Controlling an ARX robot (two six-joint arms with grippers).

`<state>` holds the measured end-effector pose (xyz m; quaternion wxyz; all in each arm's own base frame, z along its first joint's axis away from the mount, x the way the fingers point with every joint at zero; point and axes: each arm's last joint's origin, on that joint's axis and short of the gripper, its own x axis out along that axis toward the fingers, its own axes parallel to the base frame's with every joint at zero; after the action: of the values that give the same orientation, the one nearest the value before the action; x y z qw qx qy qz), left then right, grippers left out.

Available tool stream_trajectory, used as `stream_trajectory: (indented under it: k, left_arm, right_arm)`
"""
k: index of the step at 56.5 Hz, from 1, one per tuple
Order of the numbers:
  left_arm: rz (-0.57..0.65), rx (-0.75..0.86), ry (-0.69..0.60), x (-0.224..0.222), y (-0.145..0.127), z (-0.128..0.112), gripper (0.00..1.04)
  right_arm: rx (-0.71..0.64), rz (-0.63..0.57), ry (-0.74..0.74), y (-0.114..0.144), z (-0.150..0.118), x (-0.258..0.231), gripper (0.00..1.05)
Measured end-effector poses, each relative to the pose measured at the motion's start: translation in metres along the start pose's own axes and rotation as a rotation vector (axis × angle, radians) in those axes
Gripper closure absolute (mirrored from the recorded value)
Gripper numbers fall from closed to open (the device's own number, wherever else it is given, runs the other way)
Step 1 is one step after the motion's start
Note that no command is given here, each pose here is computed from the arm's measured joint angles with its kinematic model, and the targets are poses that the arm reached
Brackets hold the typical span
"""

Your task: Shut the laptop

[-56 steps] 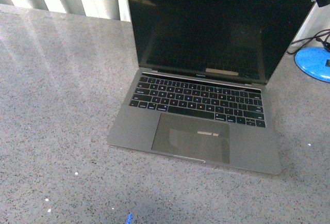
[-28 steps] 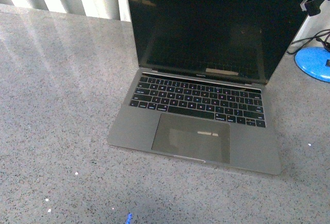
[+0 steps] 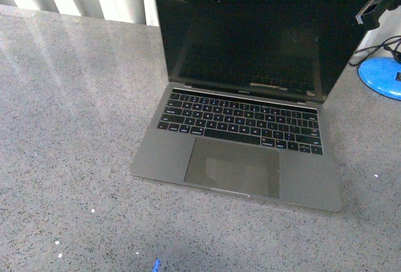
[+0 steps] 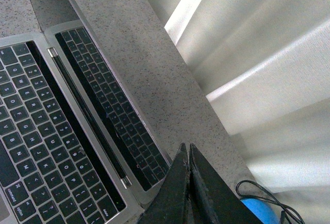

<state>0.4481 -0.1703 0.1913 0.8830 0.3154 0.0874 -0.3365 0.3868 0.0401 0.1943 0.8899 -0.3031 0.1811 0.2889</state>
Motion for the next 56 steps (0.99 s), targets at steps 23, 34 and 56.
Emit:
stream_trajectory:
  k: [23, 34, 56]
  left_arm:
    - [-0.037, 0.030, 0.020, -0.005, -0.003, 0.000, 1.01]
    - [-0.056, 0.041, 0.034, -0.008, -0.006, -0.001, 1.01]
    - [-0.106, 0.047, 0.056, -0.017, -0.016, -0.004, 1.01]
  right_arm:
    - [0.014, 0.018, -0.006, 0.008, -0.001, 0.001, 1.04]
    - [0.019, 0.031, -0.008, 0.014, -0.001, 0.000, 1.04]
    - [0.024, 0.045, 0.003, 0.022, -0.002, -0.001, 1.04]
